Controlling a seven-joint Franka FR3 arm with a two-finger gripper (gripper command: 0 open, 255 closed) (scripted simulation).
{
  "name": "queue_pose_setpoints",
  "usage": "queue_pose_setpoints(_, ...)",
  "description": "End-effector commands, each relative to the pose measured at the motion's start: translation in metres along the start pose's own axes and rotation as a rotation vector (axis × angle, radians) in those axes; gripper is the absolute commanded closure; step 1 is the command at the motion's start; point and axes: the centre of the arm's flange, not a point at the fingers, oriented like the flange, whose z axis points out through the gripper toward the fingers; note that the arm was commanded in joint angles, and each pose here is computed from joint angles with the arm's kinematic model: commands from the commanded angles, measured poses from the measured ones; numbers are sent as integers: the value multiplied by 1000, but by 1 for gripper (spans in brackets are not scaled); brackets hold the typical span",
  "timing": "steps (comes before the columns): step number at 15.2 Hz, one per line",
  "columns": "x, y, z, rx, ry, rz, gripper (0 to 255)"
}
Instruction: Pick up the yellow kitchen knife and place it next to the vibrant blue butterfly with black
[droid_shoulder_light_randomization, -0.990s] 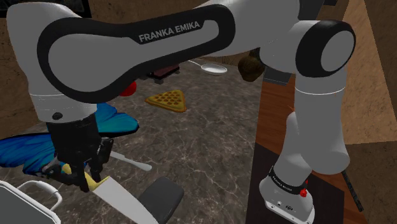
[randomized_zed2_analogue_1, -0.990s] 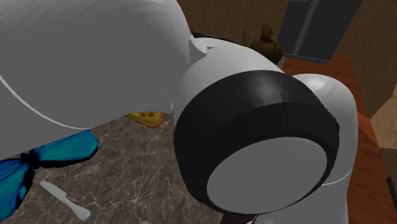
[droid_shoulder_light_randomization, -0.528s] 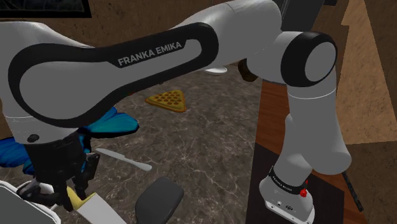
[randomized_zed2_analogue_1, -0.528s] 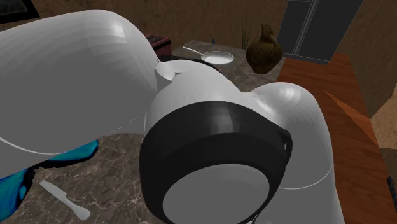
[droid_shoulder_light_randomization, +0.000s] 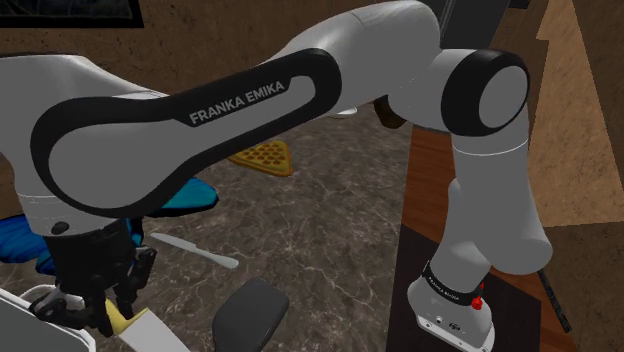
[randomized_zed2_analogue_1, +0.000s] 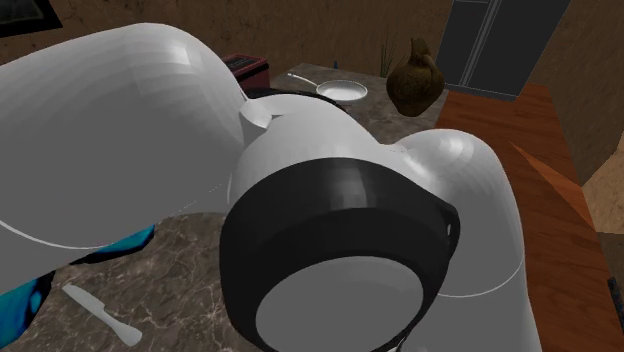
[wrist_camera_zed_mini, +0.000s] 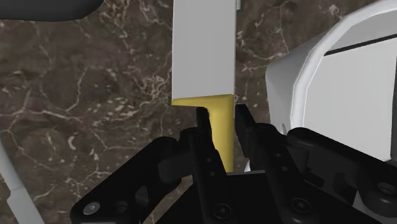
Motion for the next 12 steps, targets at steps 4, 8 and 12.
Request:
queue_pose_setpoints(4,6,9,53,-20,-33,11,255)
queue_pose_setpoints(8,8,11,69,-20,-33,11,255)
queue_pose_setpoints(12,8,11,69,-20,-33,11,255)
